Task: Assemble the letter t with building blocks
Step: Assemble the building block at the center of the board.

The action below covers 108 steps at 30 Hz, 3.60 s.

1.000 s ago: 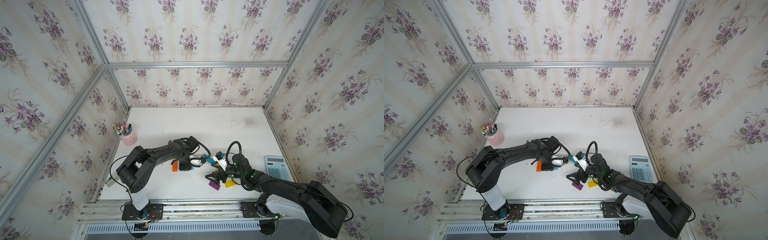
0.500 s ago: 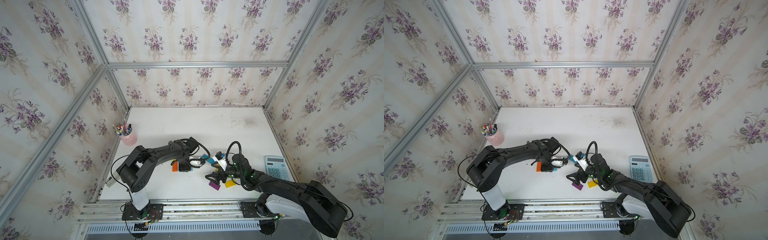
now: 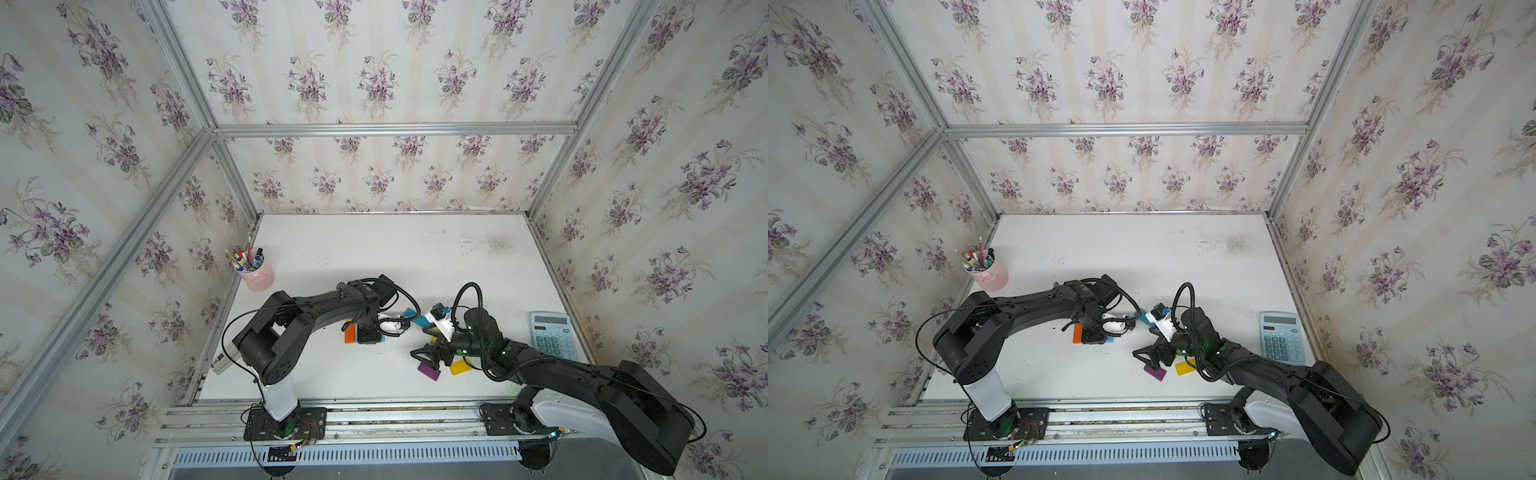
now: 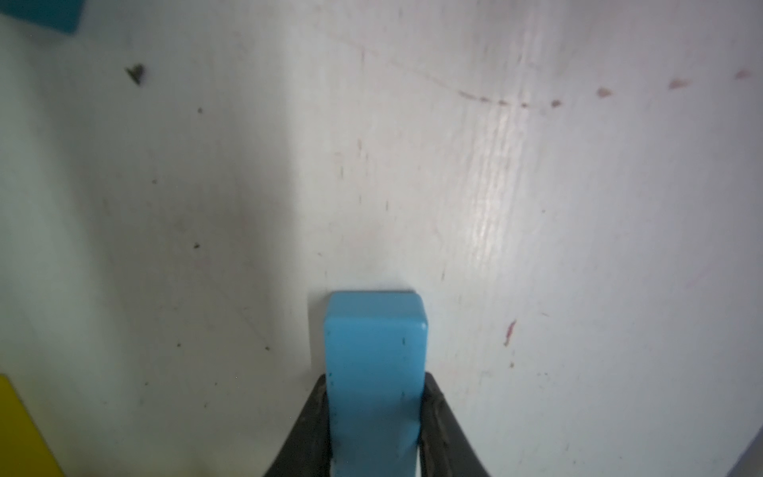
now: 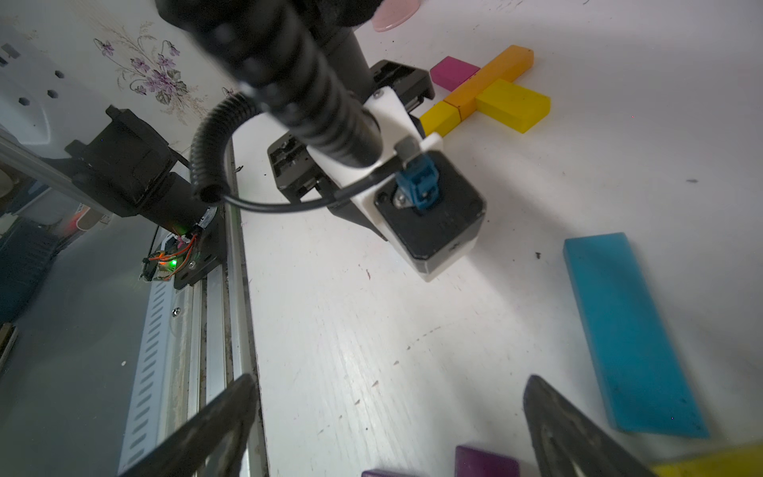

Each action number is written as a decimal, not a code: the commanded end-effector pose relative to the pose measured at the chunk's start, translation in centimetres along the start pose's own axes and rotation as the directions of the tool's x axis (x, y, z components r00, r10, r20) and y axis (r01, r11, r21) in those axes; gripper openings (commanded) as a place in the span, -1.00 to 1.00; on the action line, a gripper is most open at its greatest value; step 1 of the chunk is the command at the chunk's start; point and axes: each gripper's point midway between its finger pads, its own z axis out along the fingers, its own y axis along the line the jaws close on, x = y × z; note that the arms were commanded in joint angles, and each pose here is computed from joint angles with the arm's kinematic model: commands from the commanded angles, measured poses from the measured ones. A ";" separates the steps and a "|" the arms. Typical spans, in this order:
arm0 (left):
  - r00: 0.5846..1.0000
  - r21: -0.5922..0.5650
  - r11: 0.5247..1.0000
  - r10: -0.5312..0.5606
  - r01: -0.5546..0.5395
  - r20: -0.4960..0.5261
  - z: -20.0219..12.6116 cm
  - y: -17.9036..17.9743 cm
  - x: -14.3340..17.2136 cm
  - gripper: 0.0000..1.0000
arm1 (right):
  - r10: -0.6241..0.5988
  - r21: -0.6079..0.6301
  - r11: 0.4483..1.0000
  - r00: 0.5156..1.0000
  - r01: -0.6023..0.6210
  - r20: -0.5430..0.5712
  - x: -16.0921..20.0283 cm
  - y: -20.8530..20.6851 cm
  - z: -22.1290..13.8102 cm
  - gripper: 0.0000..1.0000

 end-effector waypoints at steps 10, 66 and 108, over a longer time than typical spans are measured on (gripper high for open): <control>1.000 -0.008 1.000 0.005 -0.005 -0.021 0.1 0.1 0.5 -0.50 | -0.031 -0.014 0.999 0.999 0.031 0.021 -0.6 0.3 0.0 1.00; 1.000 -0.004 1.000 -0.013 0.013 -0.006 0.4 0.5 -0.9 0.02 | -0.030 -0.019 0.999 0.999 0.030 0.012 -0.6 0.3 0.2 1.00; 0.996 0.010 1.000 0.008 -0.007 -0.092 0.8 -0.7 0.7 -0.30 | -0.031 -0.012 0.999 0.999 0.031 0.016 -0.7 0.4 -0.1 1.00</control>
